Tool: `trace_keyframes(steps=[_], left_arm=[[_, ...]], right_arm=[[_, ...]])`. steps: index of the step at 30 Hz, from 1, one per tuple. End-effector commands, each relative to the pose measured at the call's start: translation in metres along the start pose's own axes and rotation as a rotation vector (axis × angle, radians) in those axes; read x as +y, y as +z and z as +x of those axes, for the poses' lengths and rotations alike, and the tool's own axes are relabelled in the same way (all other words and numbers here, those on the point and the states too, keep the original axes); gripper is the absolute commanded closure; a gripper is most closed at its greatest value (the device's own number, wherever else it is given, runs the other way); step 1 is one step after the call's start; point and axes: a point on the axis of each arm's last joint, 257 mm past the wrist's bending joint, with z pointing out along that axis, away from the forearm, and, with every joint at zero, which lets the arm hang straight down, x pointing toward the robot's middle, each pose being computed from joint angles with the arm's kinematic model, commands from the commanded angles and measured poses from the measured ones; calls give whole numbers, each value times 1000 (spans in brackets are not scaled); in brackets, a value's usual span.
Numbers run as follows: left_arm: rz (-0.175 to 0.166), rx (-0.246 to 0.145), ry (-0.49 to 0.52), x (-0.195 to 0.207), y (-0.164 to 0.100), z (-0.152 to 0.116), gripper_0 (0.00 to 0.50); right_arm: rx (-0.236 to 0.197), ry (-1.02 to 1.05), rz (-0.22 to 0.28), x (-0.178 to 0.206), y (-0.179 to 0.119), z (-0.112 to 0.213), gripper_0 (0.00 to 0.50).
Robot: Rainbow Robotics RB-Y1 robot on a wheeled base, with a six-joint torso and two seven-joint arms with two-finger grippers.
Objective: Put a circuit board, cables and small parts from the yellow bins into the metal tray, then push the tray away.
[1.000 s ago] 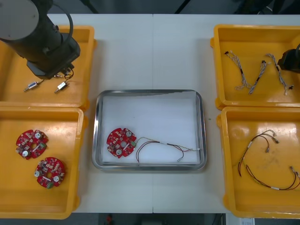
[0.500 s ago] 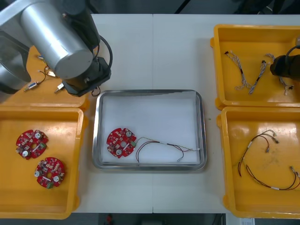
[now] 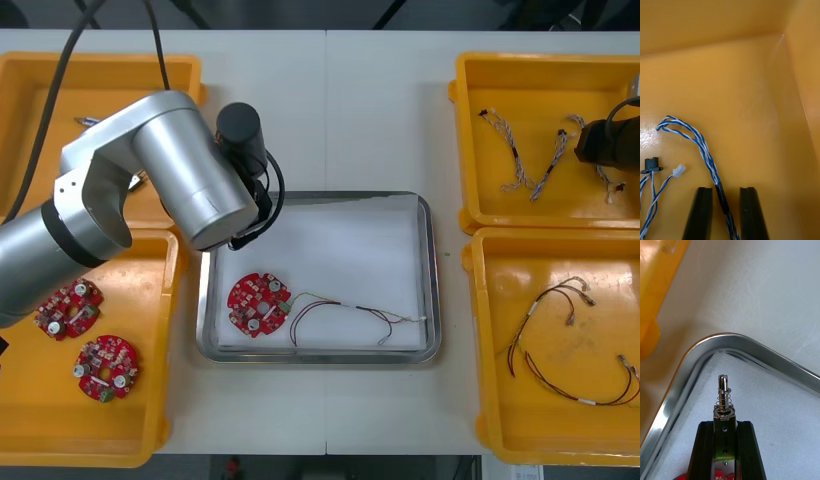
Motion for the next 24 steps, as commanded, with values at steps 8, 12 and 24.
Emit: trace_keyframes(steps=[8,12,24], left_arm=[[28,-40,-35,-17,20,29,500],[20,-49,-30,-16,27,29,499],[8,-46,-8,-12,30,34,168]], right_arm=[[-20,-76,-14,14,-1,-14,500],[-24,-123,-11,13,-10,-25,500],[39,-218,-22,12,-58,-56,500]])
